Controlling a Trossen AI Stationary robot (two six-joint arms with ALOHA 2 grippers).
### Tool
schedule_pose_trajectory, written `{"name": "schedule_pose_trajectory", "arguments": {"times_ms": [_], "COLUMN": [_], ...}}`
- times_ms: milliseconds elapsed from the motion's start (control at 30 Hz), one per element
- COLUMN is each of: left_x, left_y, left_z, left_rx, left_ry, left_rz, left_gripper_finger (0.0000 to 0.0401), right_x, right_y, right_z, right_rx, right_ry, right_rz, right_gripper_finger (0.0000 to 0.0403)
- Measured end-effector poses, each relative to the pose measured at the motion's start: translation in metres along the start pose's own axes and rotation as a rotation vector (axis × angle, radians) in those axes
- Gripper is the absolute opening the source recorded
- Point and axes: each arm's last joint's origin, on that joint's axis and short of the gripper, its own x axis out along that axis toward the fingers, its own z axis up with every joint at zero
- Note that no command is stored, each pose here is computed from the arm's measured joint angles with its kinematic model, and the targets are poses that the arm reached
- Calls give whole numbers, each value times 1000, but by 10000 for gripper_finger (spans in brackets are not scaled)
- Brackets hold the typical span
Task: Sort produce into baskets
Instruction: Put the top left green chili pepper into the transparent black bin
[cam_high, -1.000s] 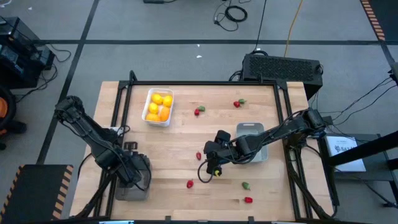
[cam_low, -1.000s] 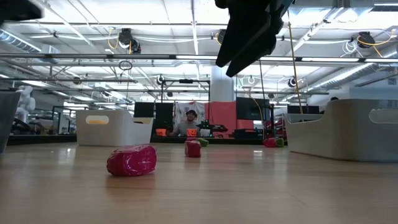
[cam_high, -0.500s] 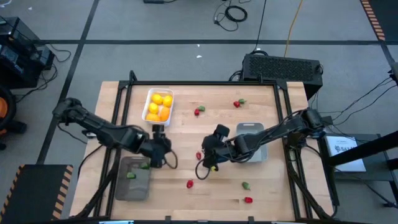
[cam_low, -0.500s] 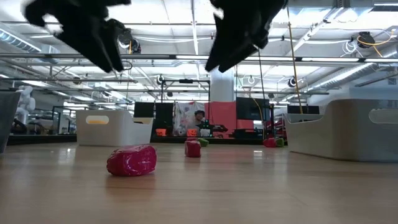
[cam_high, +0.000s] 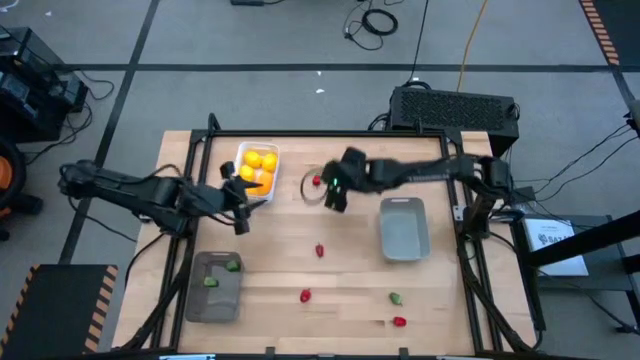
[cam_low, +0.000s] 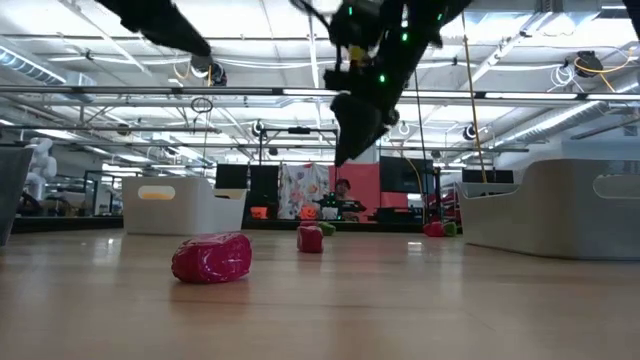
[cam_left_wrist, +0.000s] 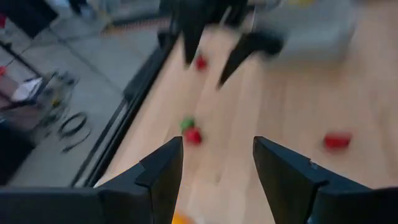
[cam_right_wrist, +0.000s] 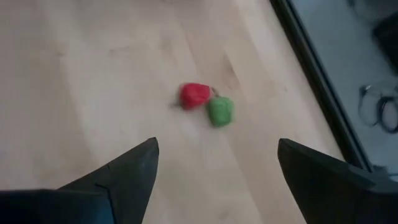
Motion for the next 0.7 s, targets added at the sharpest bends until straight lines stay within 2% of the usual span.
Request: {"name": "schedule_pose_trajectory", "arguments": {"times_ms": [133, 333, 567, 700], "left_x": [-8, -3, 1, 0], "left_y": [3, 4, 2, 2], "left_z": [-9, -31, -40, -39], "left_rx": [-31, -7, -7, -12], "left_ry": [-176, -183, -185, -192], "left_rz": [-73, -36, -33, -32], "left_gripper_finger": [203, 203, 203, 203], "right_x": [14, 35, 76, 93], "right_y": [-38, -79, -87, -84], "right_z": [0, 3, -7, -11], "right_rx": [43, 132, 13, -33], "right_ry": [26, -42, -58, -71], "right_rz": [83, 96, 155, 236], "right_gripper_finger": [320, 320, 316, 306]}}
